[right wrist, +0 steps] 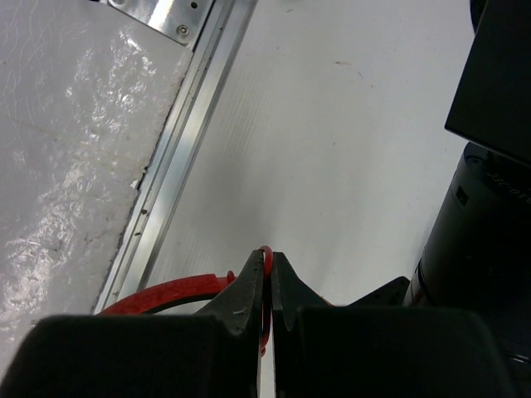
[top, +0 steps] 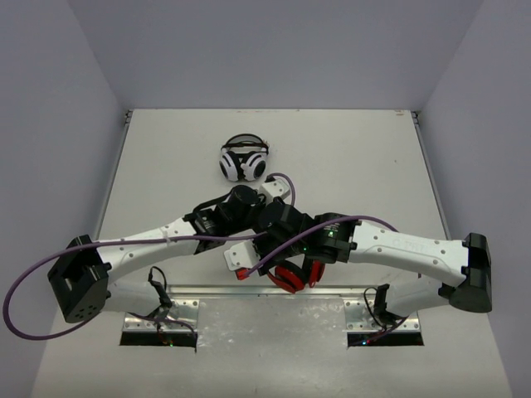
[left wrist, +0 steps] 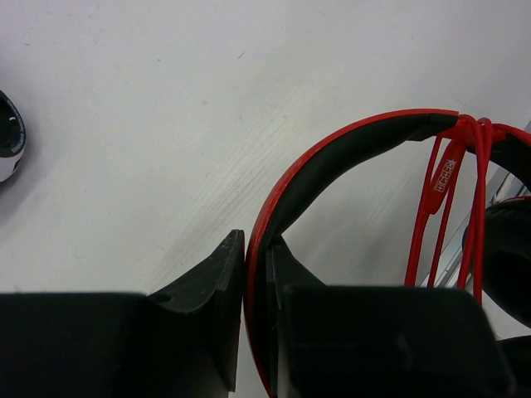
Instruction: Wrap the headphones
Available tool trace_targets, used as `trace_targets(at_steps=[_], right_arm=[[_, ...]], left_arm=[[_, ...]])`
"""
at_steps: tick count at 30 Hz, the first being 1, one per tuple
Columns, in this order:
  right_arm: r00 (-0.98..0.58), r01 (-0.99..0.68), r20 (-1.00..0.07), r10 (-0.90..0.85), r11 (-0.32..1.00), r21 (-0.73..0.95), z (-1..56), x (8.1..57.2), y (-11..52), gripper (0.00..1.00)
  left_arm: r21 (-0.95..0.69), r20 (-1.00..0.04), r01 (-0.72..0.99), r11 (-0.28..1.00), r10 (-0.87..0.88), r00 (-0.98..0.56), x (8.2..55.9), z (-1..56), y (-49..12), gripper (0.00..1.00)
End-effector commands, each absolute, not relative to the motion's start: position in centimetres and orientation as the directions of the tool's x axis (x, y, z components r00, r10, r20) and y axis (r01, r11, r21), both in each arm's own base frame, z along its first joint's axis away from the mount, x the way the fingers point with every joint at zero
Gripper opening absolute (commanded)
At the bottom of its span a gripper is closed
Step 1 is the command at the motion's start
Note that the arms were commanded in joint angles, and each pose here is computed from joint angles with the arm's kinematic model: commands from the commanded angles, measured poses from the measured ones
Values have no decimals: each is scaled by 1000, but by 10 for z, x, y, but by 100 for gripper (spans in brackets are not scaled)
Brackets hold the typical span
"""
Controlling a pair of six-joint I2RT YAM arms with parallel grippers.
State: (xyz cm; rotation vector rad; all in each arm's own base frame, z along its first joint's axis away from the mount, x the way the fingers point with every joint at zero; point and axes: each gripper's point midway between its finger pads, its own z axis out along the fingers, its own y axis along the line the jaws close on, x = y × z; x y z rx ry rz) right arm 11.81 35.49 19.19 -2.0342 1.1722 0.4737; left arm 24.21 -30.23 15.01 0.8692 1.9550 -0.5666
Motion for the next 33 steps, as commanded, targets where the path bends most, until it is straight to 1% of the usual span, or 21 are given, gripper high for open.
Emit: trace_targets(at_steps=[1,12,17,33], right_arm=[[514,-853,-674,-531,-233,-467,223,127,366,1],[489,-868,-700,-520,-210,-450,234,125,367,1],[459,-884,-694,-555,-205,-420,219,129,362,1],[415,-904,-718,-559,-161,-396,212,140,356,1]], left_arm=[[-65,-932,788,613,245,-268,240,195,-317,0],[-57,-927,774,630,255,-276,244,189,-315,0],[-56,-931,774,631,246,-269,243,194,-314,1],[-64,-942,785,616,221,-251,239,205,-314,0]])
